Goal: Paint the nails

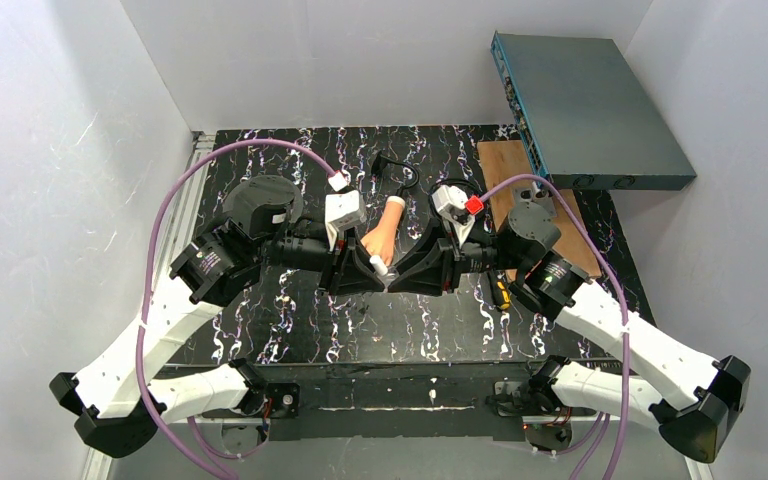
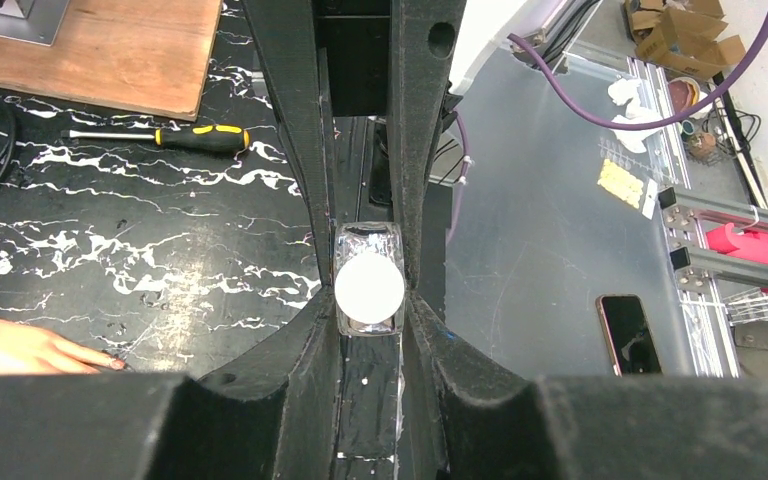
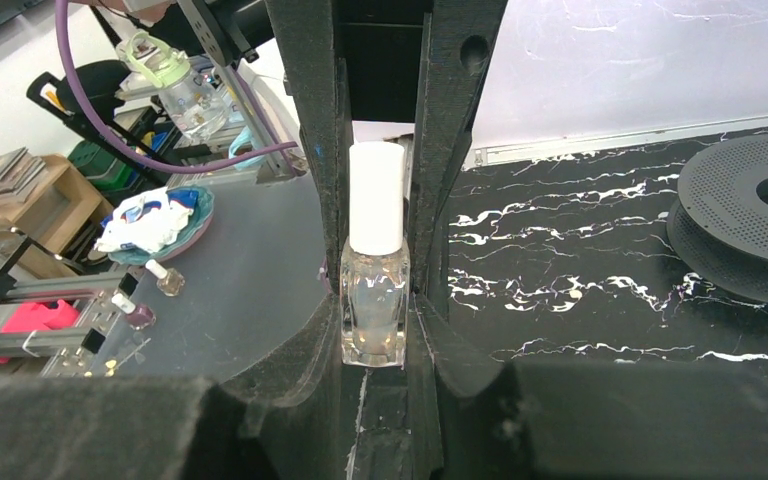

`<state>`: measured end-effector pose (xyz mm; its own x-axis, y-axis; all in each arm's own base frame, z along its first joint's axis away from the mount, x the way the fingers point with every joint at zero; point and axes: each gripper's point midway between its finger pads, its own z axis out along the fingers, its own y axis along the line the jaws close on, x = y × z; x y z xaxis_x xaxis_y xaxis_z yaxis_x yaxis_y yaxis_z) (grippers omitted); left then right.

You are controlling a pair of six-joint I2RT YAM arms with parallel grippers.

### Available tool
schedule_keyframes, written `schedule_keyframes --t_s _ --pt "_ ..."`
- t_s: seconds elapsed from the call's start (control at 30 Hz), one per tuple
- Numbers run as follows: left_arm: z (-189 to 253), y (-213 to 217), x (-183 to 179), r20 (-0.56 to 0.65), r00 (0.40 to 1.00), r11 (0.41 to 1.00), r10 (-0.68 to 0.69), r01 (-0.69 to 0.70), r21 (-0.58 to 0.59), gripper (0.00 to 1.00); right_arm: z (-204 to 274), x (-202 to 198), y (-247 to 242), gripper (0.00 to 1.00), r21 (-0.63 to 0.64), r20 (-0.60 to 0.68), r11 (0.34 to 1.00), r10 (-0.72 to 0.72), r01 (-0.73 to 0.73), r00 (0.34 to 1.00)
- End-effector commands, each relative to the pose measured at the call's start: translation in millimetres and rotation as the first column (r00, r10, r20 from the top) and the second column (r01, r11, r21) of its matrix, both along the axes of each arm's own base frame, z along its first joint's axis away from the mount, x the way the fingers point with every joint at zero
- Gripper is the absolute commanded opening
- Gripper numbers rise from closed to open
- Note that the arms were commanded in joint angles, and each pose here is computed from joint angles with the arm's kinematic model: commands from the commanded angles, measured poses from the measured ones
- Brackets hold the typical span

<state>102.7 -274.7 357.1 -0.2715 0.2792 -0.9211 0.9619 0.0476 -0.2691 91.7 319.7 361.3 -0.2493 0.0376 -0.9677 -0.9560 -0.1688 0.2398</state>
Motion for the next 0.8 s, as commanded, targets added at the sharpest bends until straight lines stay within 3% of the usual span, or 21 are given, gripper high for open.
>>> schedule_keyframes --t_s 0.0,0.07,0.27,0.77 --pt "3 -5 -5 0.006 0.999 0.999 -0.045 0.045 -0.031 0.00 25 9 4 0.01 0.070 0.048 0.997 -0.041 0.038 0.998" --pt "0 -4 -1 -0.017 1.000 1.000 -0.008 0.008 -0.018 0.00 23 10 4 0.01 0.066 0.047 0.997 -0.047 0.044 0.998" --pt "-4 -2 5 -0.006 0.999 0.999 0.035 -0.035 -0.001 0.00 21 12 2 0.15 0.056 0.052 0.996 -0.070 0.067 0.996" --pt "5 2 1 0.021 0.999 0.999 0.039 -0.038 -0.028 0.00 25 20 -6 0.71 0.063 0.060 0.986 -0.160 0.157 0.985"
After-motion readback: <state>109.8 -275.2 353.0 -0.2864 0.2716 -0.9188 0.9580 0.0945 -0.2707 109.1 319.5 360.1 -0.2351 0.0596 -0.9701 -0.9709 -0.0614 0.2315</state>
